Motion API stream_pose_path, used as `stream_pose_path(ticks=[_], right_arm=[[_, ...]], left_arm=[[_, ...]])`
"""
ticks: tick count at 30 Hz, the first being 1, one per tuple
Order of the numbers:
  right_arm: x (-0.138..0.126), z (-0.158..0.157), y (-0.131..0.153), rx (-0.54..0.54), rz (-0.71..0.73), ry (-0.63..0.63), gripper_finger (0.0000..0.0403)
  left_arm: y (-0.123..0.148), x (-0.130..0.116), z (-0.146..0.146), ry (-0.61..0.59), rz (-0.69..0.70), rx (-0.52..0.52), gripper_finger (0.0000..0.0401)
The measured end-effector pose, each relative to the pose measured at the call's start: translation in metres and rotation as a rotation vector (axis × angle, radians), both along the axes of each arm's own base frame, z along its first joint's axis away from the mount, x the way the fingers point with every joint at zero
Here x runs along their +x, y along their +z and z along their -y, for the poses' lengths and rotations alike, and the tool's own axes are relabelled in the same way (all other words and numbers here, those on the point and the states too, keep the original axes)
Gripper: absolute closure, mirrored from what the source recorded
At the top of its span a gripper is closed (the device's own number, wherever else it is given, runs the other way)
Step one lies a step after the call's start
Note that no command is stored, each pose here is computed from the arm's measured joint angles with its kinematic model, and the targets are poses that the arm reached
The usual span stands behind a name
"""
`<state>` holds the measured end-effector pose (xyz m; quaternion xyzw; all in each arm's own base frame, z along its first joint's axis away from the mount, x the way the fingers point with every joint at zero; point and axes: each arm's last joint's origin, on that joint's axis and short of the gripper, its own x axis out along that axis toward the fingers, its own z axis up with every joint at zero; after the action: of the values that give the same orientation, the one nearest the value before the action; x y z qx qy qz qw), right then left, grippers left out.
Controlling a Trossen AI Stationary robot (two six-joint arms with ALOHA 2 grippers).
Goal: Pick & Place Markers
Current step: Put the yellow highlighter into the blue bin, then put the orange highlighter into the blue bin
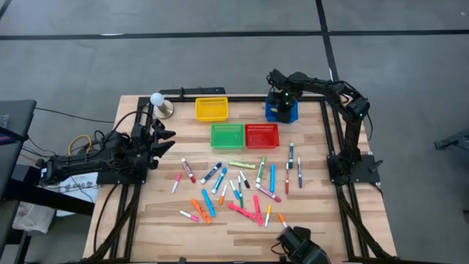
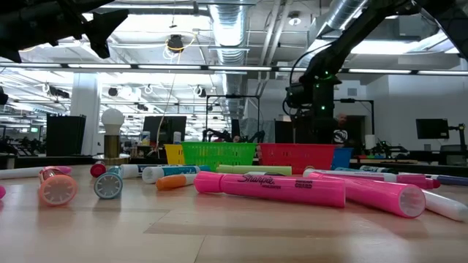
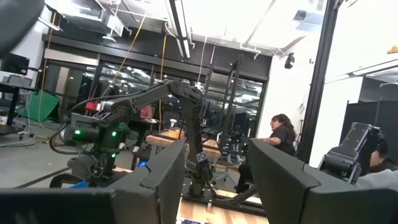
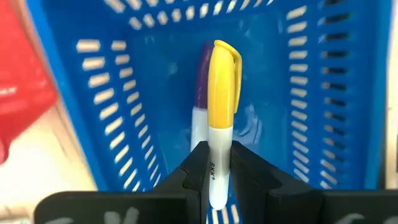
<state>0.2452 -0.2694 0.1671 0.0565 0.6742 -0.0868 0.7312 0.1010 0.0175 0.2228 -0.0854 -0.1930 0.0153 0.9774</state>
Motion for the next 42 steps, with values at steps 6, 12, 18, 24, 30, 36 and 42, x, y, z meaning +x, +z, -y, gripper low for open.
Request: stream_pose_path(ticks=[6,12,18,24,30,36,42], right_arm=[[0.001,0.001,0.0,-0.015,0.013,-0.005,0.0349],[0.001,0.001,0.0,-0.013,0.01,-0.004,0.0317],[0.005,-0.001,0.005,-0.009,0.007,-0.012,0.0287],[0.011,-0.008,0.04,0.068,-0.055,-0.072,0.0287],[0.012,-0.034,0.096,0.14,-0.062,-0.022,0.029],[0.006,-0.085,0.152,0.214,0.093,0.022,0.029],[-0.002,-0.155,0.195,0.31,0.208,0.105,0.029]], left_arm=[[0.0,0.0,0.0,0.002,0.001,-0.001,0.0225],[0.001,0.0,0.0,0.002,0.008,0.001,0.0225],[0.001,0.0,0.0,0.002,0.011,0.001,0.0225],[0.001,-0.001,0.0,0.003,0.015,0.002,0.0225],[0.001,-0.001,0.0,0.003,0.016,0.002,0.0225],[0.002,-0.001,0.0,0.003,0.016,0.002,0.0225],[0.002,-0.001,0.0,0.003,0.016,0.002,0.0225]])
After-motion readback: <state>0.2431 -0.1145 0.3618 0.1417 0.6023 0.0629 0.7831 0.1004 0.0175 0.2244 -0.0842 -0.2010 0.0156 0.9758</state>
